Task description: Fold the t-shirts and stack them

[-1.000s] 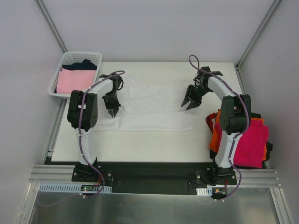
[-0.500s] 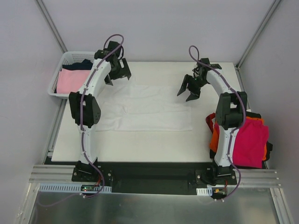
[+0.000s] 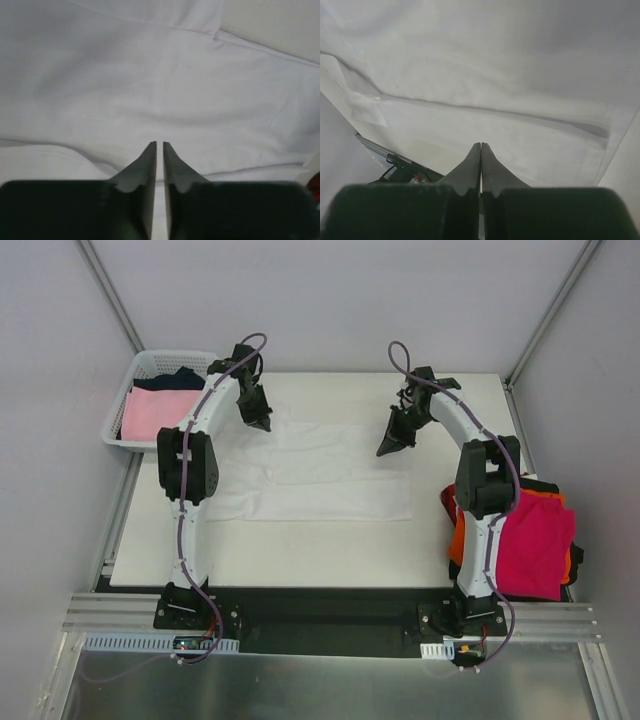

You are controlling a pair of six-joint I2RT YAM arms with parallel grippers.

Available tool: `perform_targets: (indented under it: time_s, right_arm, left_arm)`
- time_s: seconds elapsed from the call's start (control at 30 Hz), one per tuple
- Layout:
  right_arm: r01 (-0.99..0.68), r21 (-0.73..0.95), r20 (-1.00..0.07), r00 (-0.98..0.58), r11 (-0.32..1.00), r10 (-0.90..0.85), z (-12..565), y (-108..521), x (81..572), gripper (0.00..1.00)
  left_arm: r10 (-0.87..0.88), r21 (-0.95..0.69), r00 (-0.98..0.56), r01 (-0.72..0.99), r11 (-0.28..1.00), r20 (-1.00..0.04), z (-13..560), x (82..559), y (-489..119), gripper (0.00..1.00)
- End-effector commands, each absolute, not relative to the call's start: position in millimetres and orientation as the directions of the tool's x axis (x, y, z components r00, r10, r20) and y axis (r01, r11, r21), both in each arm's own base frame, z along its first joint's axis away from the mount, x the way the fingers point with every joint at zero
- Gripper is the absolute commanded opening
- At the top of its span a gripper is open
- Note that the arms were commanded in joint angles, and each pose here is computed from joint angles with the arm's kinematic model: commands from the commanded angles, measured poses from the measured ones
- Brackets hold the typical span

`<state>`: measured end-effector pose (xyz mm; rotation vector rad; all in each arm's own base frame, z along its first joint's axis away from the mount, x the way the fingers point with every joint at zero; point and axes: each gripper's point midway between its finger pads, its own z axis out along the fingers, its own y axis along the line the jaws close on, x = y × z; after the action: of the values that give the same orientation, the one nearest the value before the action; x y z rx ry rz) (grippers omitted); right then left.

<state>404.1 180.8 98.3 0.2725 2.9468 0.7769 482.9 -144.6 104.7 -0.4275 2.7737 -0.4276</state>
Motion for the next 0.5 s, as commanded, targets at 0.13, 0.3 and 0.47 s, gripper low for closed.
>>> perform_targets:
  time_s: [0.13,0.3,0.47]
  right_arm:
    - [0.112,0.534,-0.016,-0.990,0.838,0.142,94,210,422,0.01]
    - [0.118,0.545,0.045,-0.993,0.830,0.111,71,222,426,0.01]
    - [0.124,0.576,0.073,-0.992,0.808,0.100,57,230,428,0.01]
  left_arm:
    - [-0.297,-0.248,-0.933,-0.244,0.937,-0.204,74,462,-132,0.00]
    - [-0.303,-0.211,-0.939,-0.266,0.941,-0.164,50,459,-128,0.00]
    - [-0.331,-0.151,-0.930,-0.308,0.939,-0.161,41,453,-118,0.00]
